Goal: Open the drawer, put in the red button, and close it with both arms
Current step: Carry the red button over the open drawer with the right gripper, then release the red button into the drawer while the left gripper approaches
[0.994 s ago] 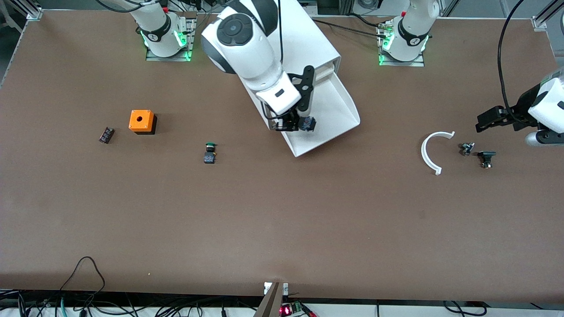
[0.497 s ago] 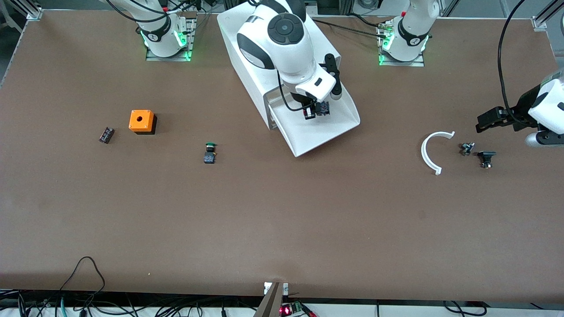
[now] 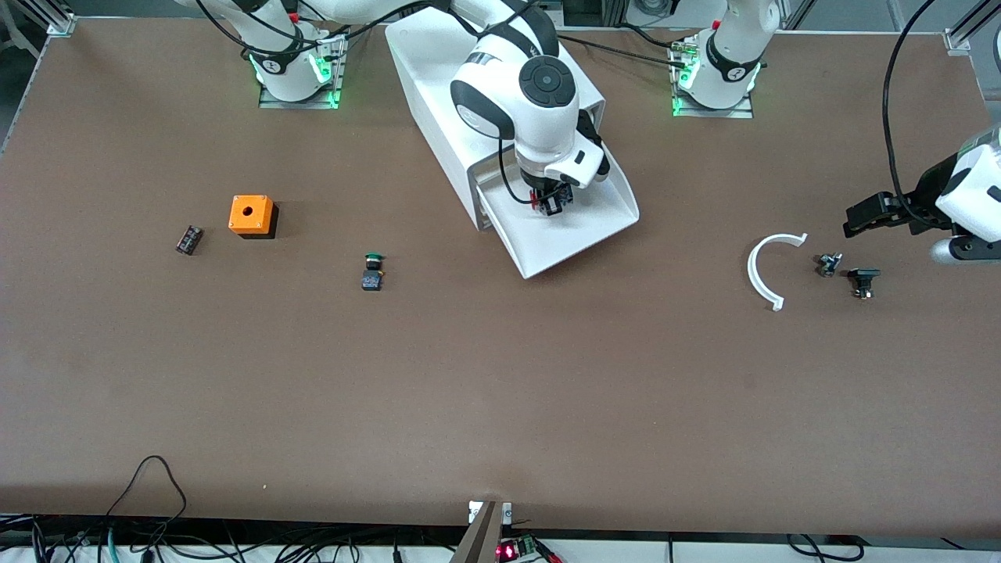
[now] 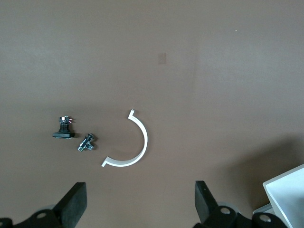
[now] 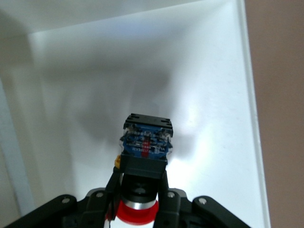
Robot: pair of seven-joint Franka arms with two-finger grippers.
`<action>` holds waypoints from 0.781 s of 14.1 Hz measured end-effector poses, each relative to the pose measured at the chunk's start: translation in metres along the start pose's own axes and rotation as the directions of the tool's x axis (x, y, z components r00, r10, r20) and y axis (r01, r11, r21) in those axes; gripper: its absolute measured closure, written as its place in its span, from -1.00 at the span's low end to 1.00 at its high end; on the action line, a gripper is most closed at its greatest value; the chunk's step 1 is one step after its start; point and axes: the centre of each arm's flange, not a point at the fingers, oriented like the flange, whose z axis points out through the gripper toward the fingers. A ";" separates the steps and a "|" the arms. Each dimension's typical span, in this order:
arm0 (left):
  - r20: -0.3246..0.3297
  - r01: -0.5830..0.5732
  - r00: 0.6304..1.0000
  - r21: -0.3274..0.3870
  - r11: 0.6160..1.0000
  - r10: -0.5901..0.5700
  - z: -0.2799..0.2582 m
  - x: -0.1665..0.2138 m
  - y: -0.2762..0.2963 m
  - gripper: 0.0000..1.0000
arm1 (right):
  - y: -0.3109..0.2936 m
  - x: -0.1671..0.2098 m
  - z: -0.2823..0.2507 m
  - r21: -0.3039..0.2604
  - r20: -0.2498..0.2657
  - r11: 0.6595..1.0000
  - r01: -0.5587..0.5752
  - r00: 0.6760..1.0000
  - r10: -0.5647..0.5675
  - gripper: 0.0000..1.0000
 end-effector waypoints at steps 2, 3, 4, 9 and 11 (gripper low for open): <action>-0.007 -0.001 1.000 0.000 1.000 0.001 -0.003 0.000 0.001 -1.00 | -0.009 0.008 0.005 0.023 0.019 0.999 0.024 1.000 -0.024 0.31; -0.007 -0.002 1.000 -0.002 1.000 0.002 -0.001 0.001 0.001 -1.00 | -0.013 0.013 0.006 0.030 0.025 0.999 0.032 0.999 -0.033 0.31; -0.008 -0.002 1.000 -0.014 1.000 0.002 0.004 0.004 0.003 -1.00 | -0.016 0.016 0.007 0.032 0.028 0.999 0.039 0.999 -0.040 0.21; -0.020 -0.003 1.000 -0.079 0.997 0.002 0.074 0.029 0.025 -1.00 | -0.003 0.013 -0.006 -0.015 0.003 0.998 -0.054 0.999 0.054 -0.73; -0.028 0.040 0.999 -0.093 0.995 -0.043 0.108 0.035 0.058 -1.00 | 0.013 0.002 -0.054 -0.078 -0.051 0.979 -0.189 0.981 0.185 -1.00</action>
